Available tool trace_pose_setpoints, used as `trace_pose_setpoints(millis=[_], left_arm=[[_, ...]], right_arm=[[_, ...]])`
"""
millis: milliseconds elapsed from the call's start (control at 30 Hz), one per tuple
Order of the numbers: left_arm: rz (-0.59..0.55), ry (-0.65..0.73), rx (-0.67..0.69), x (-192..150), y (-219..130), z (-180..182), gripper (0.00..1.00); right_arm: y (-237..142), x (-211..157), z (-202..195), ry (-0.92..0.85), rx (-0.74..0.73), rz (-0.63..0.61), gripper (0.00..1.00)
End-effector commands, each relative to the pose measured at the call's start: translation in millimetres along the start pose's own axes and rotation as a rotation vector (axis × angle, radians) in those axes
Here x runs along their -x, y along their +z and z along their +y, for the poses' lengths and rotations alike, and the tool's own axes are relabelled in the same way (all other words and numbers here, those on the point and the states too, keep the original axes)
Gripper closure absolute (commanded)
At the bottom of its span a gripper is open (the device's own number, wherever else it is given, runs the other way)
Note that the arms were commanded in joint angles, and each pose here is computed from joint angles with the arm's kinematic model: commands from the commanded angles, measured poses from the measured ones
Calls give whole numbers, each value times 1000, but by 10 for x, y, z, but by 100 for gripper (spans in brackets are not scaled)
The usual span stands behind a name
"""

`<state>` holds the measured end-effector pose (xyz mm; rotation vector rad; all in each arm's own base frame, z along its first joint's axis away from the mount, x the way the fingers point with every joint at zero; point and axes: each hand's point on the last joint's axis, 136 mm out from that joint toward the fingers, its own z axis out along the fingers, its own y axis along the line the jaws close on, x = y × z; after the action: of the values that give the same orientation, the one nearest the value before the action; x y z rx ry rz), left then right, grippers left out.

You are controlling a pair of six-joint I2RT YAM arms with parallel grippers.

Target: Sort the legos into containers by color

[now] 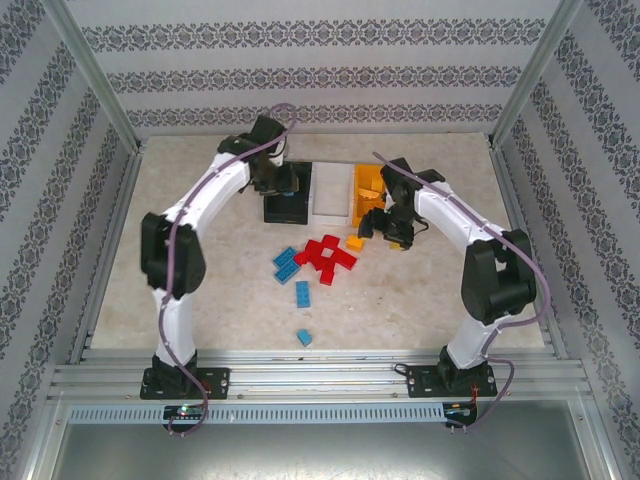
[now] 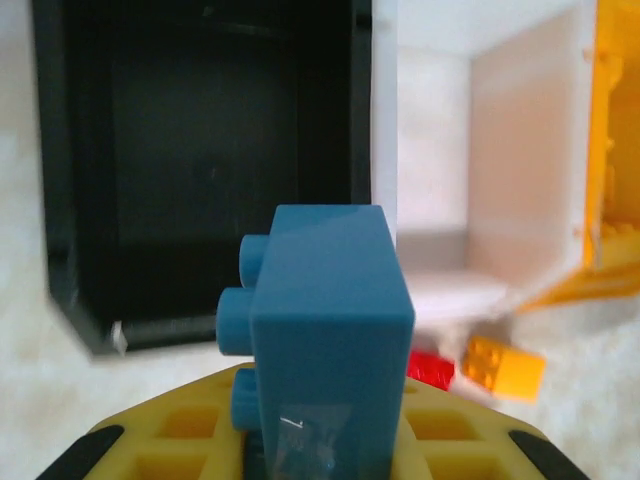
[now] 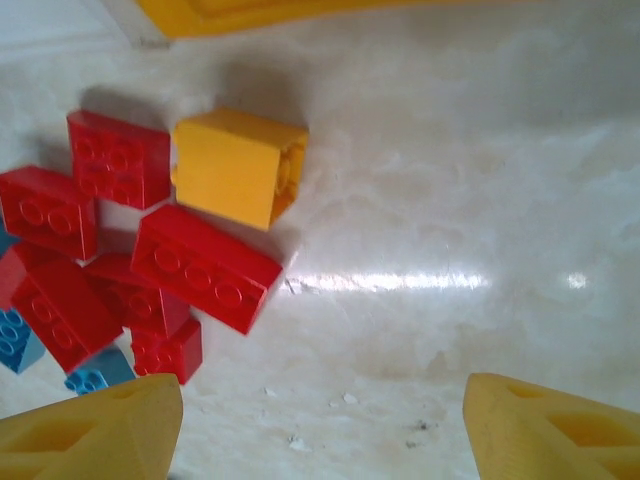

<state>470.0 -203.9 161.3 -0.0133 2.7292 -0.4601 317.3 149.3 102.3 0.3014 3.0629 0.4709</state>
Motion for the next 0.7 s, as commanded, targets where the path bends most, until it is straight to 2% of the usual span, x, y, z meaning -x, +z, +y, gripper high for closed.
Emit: trace_pose_setpoints(millis=[0,167,300,400,467,667], left_arm=[[108,74,121,-48,122,212,84],[139,100,203,75,358,343,83],[144,88,219,96,500,424,82],[154,81,205,81,576,410,76],[153,74,198,85,586,399,67],[140,75,196,99,438,364,53]], right_arm=[[-46,-154,16,21,34,4,25],[-103,-311,-76,12,24,2,25],[-50,-504,70,-71,82,67,25],[8,-588,49,-135,9,77,25],[50,-577,31,-138,-20,86,25],[177,-316,198,-106,-16,85,25]])
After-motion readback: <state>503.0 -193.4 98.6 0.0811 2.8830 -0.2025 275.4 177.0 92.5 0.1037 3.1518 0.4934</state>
